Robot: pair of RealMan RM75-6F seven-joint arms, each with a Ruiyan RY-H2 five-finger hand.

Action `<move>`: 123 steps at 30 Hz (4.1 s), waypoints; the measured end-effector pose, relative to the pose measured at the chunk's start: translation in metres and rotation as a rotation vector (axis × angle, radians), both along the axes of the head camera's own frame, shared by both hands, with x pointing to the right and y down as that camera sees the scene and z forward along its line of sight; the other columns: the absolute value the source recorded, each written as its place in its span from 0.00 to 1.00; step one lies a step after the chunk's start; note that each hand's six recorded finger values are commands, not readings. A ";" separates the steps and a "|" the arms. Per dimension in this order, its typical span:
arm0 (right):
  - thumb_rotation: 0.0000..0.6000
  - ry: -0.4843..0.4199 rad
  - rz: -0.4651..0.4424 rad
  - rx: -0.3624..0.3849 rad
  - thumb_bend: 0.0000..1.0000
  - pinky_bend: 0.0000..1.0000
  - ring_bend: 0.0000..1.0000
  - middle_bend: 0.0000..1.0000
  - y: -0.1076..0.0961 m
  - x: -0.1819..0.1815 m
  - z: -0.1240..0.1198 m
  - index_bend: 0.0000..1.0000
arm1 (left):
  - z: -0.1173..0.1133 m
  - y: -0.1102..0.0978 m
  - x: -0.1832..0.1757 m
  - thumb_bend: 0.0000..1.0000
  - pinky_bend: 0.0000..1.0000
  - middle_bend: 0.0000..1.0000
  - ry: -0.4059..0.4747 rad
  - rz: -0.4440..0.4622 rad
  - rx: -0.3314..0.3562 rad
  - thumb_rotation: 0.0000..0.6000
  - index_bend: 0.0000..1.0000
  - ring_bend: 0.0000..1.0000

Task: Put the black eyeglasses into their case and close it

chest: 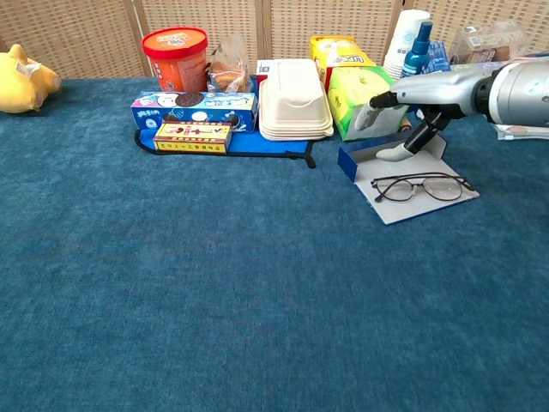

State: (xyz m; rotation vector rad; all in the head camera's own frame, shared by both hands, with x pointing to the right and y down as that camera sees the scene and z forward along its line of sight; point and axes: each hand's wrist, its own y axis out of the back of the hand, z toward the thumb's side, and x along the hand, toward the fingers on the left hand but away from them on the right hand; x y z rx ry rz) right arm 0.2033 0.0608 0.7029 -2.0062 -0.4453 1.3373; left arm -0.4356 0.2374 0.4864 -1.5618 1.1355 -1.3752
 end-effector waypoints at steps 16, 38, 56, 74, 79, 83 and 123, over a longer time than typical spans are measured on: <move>0.58 0.071 -0.019 -0.021 0.35 0.11 0.09 0.27 0.003 0.011 0.007 0.24 | -0.001 0.000 0.002 0.23 0.20 0.26 0.002 0.007 0.004 1.00 0.33 0.16; 0.47 0.108 0.049 -0.010 0.34 0.12 0.09 0.27 0.037 0.052 -0.014 0.24 | 0.001 -0.003 0.009 0.23 0.20 0.26 0.015 0.026 0.004 1.00 0.32 0.16; 0.71 -0.026 0.030 0.257 0.24 0.09 0.00 0.00 0.029 0.052 -0.054 0.00 | 0.001 -0.002 0.010 0.23 0.20 0.26 0.021 0.025 0.004 1.00 0.32 0.16; 0.77 0.051 0.030 0.195 0.22 0.08 0.00 0.00 0.092 0.079 -0.026 0.00 | -0.001 -0.002 0.010 0.23 0.20 0.26 0.030 0.029 0.013 1.00 0.32 0.16; 0.76 0.073 0.019 0.198 0.22 0.08 0.00 0.00 0.093 0.083 -0.017 0.00 | -0.003 -0.002 0.010 0.23 0.20 0.26 0.029 0.028 0.017 1.00 0.32 0.16; 0.76 0.076 0.012 0.211 0.22 0.08 0.00 0.00 0.091 0.083 -0.012 0.00 | -0.004 -0.002 0.009 0.23 0.20 0.26 0.028 0.027 0.020 1.00 0.32 0.16; 0.77 0.052 -0.032 0.224 0.22 0.08 0.00 0.00 0.057 0.061 0.009 0.00 | -0.011 0.000 0.004 0.23 0.20 0.26 0.017 0.019 0.031 1.00 0.32 0.16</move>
